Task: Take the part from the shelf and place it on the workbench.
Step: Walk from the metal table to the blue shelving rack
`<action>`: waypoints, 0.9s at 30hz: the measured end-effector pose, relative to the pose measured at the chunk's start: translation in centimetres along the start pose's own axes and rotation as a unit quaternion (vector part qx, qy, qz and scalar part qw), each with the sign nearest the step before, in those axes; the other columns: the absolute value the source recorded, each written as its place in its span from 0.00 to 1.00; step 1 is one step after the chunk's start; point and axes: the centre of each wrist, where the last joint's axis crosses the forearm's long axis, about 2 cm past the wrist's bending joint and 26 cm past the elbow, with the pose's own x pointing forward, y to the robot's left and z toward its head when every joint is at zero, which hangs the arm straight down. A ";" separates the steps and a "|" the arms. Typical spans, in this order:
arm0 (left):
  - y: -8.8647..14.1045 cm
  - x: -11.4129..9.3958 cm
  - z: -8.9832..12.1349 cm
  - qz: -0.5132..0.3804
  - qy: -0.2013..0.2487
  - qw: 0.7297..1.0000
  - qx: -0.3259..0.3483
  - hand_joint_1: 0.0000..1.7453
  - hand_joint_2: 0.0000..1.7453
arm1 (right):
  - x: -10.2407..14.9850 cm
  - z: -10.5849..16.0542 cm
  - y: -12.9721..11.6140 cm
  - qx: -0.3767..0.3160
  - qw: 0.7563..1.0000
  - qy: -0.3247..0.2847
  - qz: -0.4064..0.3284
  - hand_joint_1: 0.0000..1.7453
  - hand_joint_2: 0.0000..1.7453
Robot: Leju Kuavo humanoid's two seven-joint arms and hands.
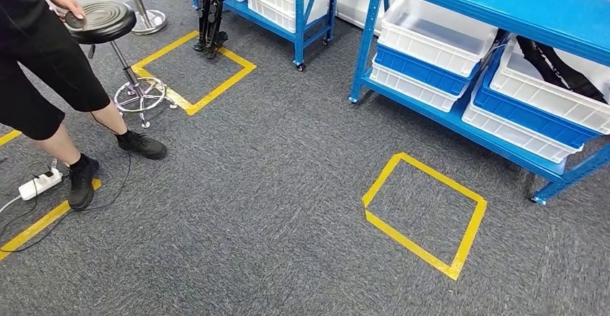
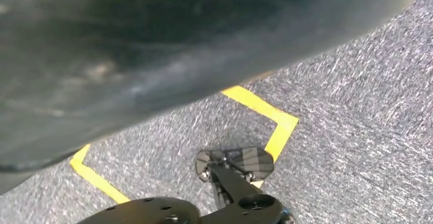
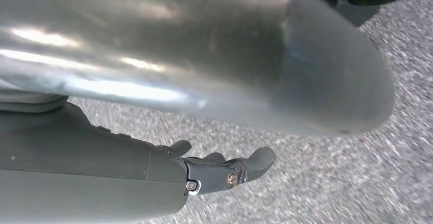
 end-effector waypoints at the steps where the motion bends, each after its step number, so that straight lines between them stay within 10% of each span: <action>1: 0.0 0.0 0.0 0.000 0.000 1.000 0.000 0.00 0.00 | 0.0 0.0 0.0 0.000 1.000 -0.001 0.001 0.00 0.00; 27: 0.0 -0.2 0.1 0.001 0.004 1.000 0.000 0.00 0.00 | 0.6 0.0 0.1 0.001 1.000 -0.006 0.006 0.00 0.00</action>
